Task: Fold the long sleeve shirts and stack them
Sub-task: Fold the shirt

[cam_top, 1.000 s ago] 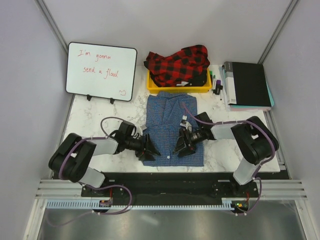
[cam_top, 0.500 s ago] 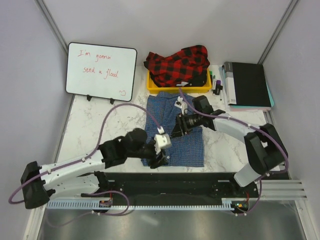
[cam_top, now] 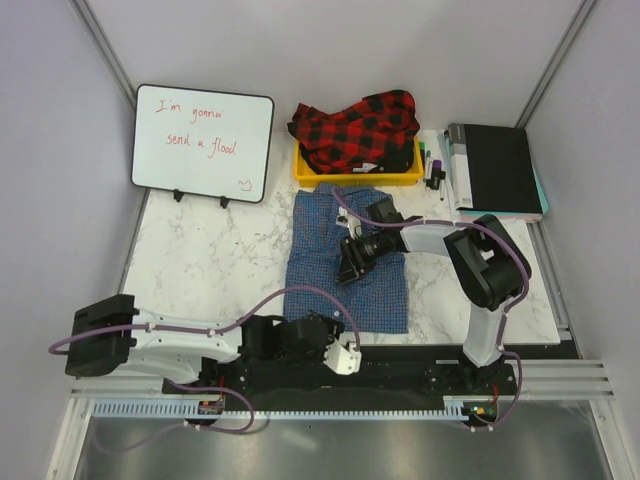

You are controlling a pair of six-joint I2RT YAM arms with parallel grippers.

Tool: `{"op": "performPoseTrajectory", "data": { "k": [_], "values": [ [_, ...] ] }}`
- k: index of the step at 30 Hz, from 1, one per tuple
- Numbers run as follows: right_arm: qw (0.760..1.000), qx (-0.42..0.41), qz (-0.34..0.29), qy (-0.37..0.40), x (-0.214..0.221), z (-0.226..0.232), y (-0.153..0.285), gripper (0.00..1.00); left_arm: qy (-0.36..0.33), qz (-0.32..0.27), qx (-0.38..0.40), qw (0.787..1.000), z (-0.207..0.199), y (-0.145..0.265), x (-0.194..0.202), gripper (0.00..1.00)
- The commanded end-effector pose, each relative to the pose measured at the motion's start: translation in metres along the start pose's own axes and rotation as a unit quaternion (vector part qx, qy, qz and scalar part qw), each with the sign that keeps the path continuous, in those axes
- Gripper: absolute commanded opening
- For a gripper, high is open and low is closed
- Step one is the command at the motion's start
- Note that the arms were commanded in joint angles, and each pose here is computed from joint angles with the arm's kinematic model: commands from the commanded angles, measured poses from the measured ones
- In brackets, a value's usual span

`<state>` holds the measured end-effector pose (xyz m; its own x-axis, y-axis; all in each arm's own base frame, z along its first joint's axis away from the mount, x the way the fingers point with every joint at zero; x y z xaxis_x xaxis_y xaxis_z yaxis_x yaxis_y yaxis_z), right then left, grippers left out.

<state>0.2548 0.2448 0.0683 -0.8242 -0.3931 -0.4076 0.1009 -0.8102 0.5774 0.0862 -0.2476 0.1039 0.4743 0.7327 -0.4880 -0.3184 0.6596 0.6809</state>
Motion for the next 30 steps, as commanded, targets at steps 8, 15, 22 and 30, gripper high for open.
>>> {"op": "performPoseTrajectory", "data": {
  "k": [8, 15, 22, 30],
  "values": [
    [1.0, -0.01, -0.005, -0.001, -0.005, -0.012, -0.009, 0.51, -0.088, -0.038, -0.045, 0.994, 0.001, -0.029, -0.016, 0.57],
    [1.0, -0.011, -0.004, -0.011, 0.002, -0.012, -0.011, 0.51, -0.108, -0.03, -0.048, 0.993, -0.002, -0.041, -0.014, 0.33],
    [1.0, -0.013, 0.003, -0.004, 0.019, -0.001, -0.012, 0.52, -0.095, -0.028, -0.023, 0.995, -0.003, -0.033, -0.018, 0.02],
    [0.994, -0.017, -0.05, 0.098, -0.035, 0.053, 0.033, 0.66, -0.022, -0.012, 0.091, 0.996, -0.023, 0.007, -0.044, 0.02]
  ]
}}
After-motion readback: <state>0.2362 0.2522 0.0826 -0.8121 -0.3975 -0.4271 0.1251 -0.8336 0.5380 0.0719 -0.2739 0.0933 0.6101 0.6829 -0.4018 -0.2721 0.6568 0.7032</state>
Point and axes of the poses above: each gripper's point midway between its finger pads, its own y axis back along the fingers, its own z axis along the line the jaws close on, x = y × z, the point moved 6 cm from there along y, back along the fingers, and after that the axes turned 1 degree about -y, right-handed, at the moved point
